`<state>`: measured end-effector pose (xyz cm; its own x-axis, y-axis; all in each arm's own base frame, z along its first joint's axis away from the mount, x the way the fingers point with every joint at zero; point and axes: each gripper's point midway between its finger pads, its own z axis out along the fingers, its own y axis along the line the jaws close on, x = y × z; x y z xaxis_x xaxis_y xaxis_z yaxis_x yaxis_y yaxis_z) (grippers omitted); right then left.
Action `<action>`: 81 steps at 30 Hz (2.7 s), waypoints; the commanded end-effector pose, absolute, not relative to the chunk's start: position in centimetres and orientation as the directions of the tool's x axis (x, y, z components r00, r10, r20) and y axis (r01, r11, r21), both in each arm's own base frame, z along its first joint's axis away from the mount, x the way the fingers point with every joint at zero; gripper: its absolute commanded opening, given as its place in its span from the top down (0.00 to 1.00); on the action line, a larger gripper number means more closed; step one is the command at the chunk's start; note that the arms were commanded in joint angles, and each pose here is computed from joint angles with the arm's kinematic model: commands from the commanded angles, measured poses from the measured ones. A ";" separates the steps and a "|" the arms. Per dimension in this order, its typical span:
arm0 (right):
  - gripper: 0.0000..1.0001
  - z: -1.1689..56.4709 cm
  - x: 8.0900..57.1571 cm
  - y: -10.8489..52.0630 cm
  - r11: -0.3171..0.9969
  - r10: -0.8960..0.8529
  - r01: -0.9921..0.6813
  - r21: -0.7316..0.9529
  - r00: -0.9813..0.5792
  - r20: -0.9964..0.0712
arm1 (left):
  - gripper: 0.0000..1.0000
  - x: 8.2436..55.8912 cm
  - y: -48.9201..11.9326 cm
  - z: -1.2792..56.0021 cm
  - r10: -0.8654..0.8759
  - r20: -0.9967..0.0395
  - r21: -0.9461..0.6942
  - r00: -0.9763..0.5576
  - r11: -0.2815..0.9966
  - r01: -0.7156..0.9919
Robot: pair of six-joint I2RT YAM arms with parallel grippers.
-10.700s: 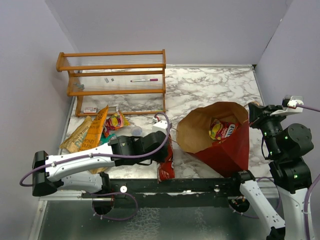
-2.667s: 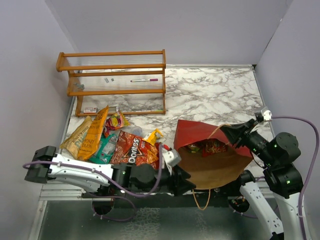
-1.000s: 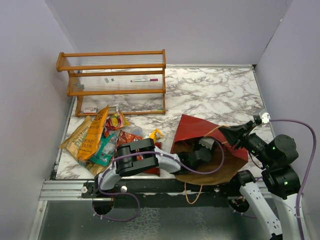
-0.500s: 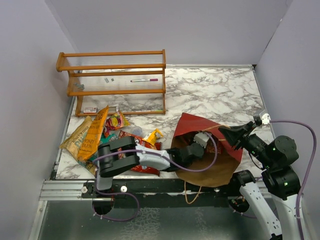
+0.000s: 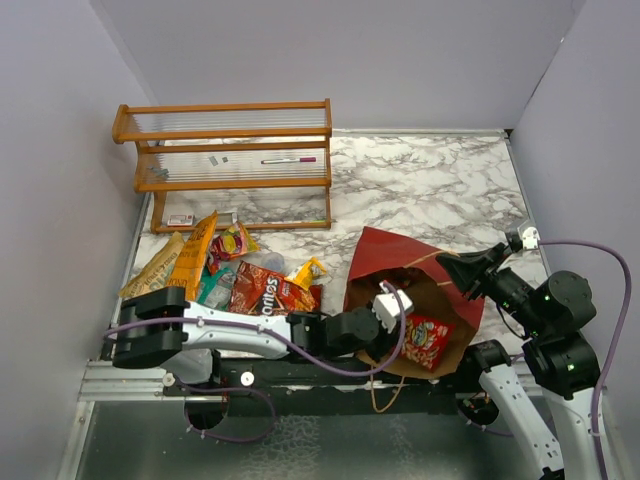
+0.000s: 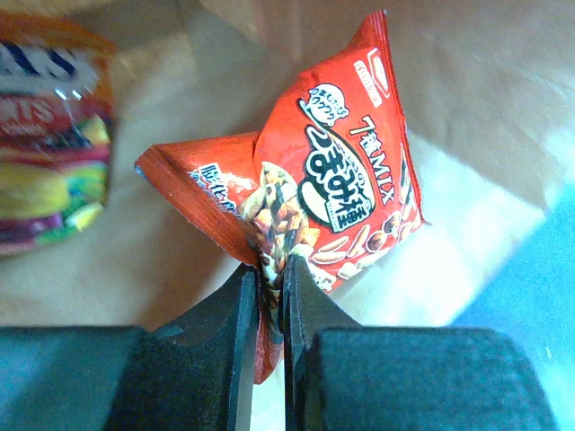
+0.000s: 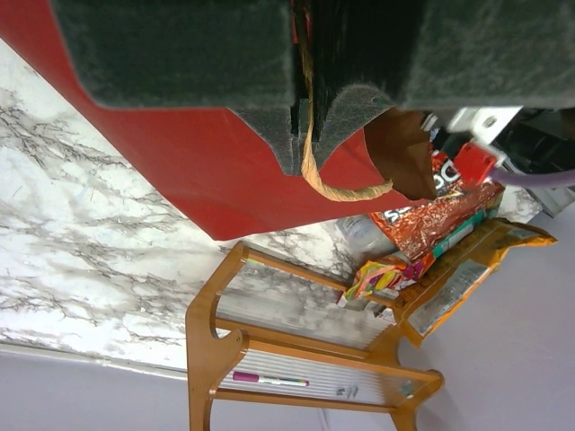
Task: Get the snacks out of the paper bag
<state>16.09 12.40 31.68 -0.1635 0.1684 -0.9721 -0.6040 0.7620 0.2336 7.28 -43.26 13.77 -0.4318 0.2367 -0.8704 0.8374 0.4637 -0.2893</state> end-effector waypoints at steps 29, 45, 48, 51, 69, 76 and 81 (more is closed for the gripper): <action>0.98 31.8 16.2 12.7 0.752 0.160 -0.623 0.213 -0.141 -0.977 | 1.00 14.6 -16.2 33.0 -0.245 -0.942 -0.324 -0.230 0.845 0.426; 0.98 31.6 16.3 12.8 0.748 0.154 -0.629 0.212 -0.147 -0.977 | 1.00 15.6 -18.2 16.6 0.010 -0.932 -0.050 -0.362 0.987 0.155; 0.98 31.6 16.3 12.8 0.747 0.154 -0.630 0.214 -0.150 -0.977 | 1.00 17.0 -20.1 14.6 0.054 -0.910 -0.034 -0.410 0.978 0.204; 0.98 31.7 16.1 12.9 0.743 0.150 -0.636 0.207 -0.143 -0.978 | 1.00 19.2 -20.8 14.0 0.009 -0.884 -0.091 -0.467 0.978 0.190; 0.98 31.8 16.0 12.8 0.745 0.153 -0.634 0.205 -0.136 -0.979 | 1.00 28.6 -25.5 11.0 0.027 -0.765 -0.144 -0.644 0.967 0.212; 0.98 31.8 15.9 12.8 0.744 0.154 -0.636 0.204 -0.134 -0.979 | 0.77 28.4 -24.5 7.5 -0.049 -0.670 -0.249 -0.741 0.955 0.163; 0.98 31.8 16.0 12.8 0.743 0.152 -0.638 0.202 -0.132 -0.979 | 0.57 28.3 -24.0 12.2 -0.077 -0.716 -0.277 -0.694 0.944 0.181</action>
